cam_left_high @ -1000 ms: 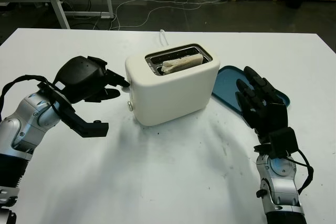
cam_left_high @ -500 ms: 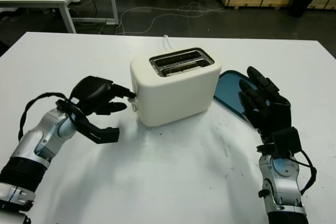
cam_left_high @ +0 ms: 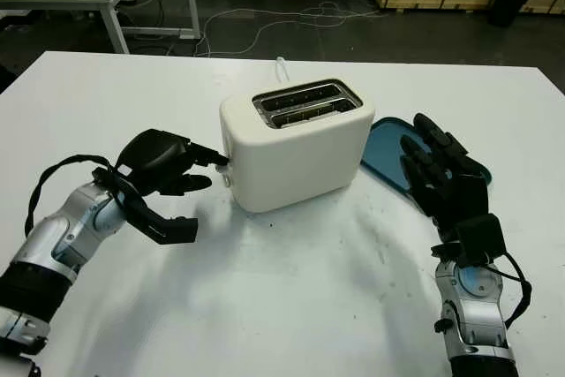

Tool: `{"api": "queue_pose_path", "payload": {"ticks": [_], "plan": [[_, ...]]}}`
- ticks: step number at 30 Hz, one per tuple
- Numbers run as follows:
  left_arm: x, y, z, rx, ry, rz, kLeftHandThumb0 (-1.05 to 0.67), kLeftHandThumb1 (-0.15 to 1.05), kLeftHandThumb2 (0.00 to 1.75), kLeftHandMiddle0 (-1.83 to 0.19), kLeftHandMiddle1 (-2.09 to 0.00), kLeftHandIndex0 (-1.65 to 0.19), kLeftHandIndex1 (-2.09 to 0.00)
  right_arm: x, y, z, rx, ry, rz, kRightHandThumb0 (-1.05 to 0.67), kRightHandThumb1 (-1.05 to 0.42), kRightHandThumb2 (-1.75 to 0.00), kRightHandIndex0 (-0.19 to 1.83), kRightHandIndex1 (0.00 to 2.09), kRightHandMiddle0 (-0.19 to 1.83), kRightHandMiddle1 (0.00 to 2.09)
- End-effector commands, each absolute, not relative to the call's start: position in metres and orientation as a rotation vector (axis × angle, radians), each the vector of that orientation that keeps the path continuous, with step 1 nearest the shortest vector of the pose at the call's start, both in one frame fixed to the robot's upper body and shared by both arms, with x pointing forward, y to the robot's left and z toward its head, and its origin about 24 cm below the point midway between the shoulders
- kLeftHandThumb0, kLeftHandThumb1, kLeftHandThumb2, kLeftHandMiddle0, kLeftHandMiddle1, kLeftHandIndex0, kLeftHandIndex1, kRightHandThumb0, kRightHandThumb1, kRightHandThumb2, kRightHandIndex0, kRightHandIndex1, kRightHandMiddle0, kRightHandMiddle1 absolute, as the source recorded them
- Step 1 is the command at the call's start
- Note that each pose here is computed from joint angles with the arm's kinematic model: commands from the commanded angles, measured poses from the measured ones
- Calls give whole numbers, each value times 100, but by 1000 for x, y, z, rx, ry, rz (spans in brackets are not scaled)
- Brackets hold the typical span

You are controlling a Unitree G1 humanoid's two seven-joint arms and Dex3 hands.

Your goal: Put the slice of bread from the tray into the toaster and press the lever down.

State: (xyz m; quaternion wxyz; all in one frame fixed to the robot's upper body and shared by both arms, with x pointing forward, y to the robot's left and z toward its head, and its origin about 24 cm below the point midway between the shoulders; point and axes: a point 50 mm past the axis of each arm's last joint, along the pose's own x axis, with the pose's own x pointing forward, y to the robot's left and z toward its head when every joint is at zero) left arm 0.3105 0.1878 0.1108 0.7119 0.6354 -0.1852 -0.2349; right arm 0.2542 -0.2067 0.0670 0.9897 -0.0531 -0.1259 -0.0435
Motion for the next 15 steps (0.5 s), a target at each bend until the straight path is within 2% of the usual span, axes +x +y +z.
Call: {"api": "queue_pose_path", "payload": {"ticks": [1,15], "plan": [[302,170,83,1429,-356,-708,-19,92,15,-85,-92,-106,-3,255,-207,69,-114,-260,-85,-51,-92,-30,50,0,50,0],[303,165,76,1441,-349,-766,-24,92,9,-97,-77,-113,-4,255,-207,69,-113,-261,-80,-52,-92,-30,51,0,50,0]]}}
